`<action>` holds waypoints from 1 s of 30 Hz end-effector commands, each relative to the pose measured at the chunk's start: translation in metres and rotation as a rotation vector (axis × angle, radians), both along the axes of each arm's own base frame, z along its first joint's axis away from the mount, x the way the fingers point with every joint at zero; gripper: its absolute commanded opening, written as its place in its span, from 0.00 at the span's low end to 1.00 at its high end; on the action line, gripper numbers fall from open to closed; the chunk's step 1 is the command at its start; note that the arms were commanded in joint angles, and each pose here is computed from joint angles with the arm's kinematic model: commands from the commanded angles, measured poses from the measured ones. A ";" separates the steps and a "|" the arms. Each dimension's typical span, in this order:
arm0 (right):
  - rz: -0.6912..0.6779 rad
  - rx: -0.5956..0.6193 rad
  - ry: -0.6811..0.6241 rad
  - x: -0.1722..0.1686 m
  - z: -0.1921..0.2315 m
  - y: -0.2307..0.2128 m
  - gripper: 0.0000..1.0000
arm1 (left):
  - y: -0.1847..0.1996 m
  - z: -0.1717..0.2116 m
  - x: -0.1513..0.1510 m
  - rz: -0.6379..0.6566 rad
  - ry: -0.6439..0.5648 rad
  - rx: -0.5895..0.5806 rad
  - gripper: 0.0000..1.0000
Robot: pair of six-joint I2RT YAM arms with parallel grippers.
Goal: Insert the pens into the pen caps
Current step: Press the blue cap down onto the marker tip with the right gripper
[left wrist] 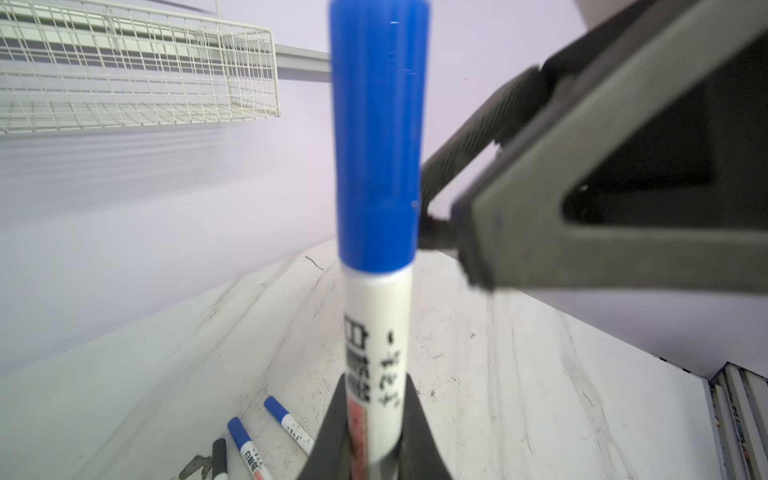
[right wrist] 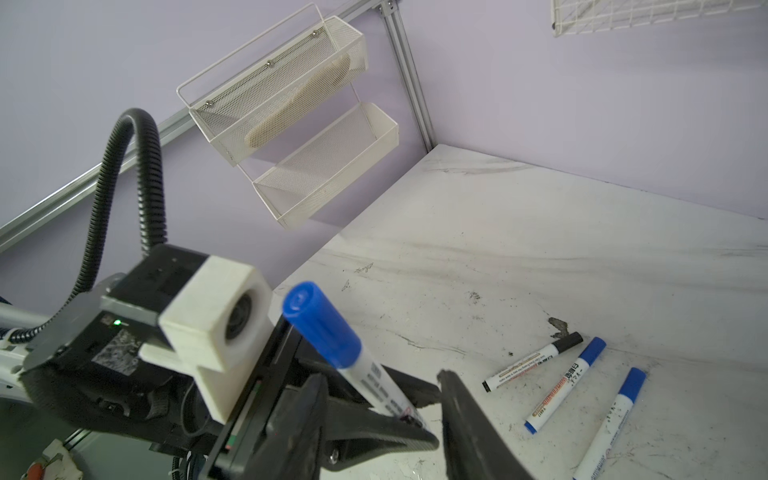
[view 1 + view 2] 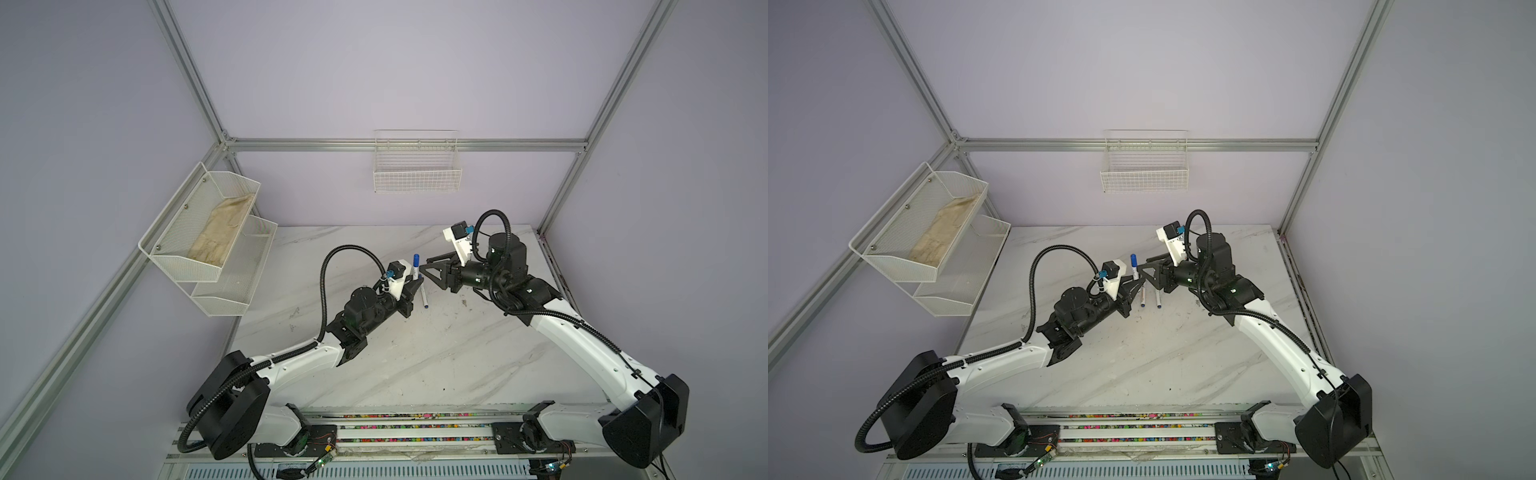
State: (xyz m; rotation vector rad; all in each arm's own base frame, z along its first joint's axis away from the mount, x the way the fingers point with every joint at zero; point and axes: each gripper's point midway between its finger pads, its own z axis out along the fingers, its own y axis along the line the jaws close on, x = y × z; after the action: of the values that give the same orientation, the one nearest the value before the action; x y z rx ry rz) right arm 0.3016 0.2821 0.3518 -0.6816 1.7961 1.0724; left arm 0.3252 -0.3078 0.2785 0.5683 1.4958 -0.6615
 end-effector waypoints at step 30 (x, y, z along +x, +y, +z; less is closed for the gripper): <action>0.071 -0.028 0.030 0.000 -0.002 0.027 0.26 | -0.001 -0.020 -0.007 0.013 0.040 -0.014 0.00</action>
State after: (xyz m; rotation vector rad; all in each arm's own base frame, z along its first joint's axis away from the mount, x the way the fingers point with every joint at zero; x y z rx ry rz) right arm 0.3053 0.3076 0.3542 -0.7376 1.8126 1.1221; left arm 0.3212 -0.3137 0.2572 0.5694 1.5497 -0.6646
